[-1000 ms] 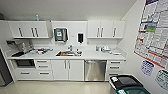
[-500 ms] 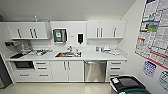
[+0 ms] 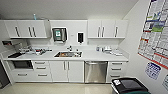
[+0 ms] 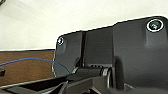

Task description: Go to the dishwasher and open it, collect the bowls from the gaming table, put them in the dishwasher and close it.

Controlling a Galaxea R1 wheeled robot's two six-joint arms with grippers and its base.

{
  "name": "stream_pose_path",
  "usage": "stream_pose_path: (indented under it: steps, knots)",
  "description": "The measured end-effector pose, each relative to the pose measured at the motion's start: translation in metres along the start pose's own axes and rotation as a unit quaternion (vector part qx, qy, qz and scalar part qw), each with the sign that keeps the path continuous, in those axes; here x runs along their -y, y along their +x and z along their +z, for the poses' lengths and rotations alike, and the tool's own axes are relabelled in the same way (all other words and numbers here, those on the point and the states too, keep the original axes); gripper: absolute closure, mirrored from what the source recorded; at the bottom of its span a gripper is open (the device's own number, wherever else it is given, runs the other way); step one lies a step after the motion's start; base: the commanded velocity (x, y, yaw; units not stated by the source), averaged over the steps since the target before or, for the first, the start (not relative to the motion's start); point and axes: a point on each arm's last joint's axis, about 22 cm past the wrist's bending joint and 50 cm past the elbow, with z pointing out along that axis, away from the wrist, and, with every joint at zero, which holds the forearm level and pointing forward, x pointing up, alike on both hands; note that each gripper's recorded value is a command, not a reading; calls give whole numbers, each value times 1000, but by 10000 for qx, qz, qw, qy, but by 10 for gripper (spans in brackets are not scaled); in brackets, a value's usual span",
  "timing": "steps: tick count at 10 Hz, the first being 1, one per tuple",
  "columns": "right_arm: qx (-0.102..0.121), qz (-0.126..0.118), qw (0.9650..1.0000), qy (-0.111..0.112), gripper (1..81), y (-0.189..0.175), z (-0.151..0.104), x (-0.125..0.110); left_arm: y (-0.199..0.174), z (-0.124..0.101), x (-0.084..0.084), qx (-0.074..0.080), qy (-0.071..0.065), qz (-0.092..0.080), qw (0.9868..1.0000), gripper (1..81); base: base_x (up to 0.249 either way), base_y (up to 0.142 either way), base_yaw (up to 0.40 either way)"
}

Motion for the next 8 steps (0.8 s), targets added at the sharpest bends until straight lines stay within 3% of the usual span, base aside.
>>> stream_pose_path:
  steps: [2, 4, 8]
  knots:
    - [-63, -24, 10000, -34, 10, 8, -2, -5, 7, 2, -3, -58, -20, 23, 10000, 10, 79, 0, 0]
    - [5, 0, 10000, -26, 10, 0, -2, -4, -2, 1, -2, 6, -12, -6, 10000, 10, 79, 0, 0]
    - [-2, -2, 10000, -29, 10, 0, -2, -4, 4, 2, -3, -40, -16, 11, 10000, 10, 80, 0, 0]
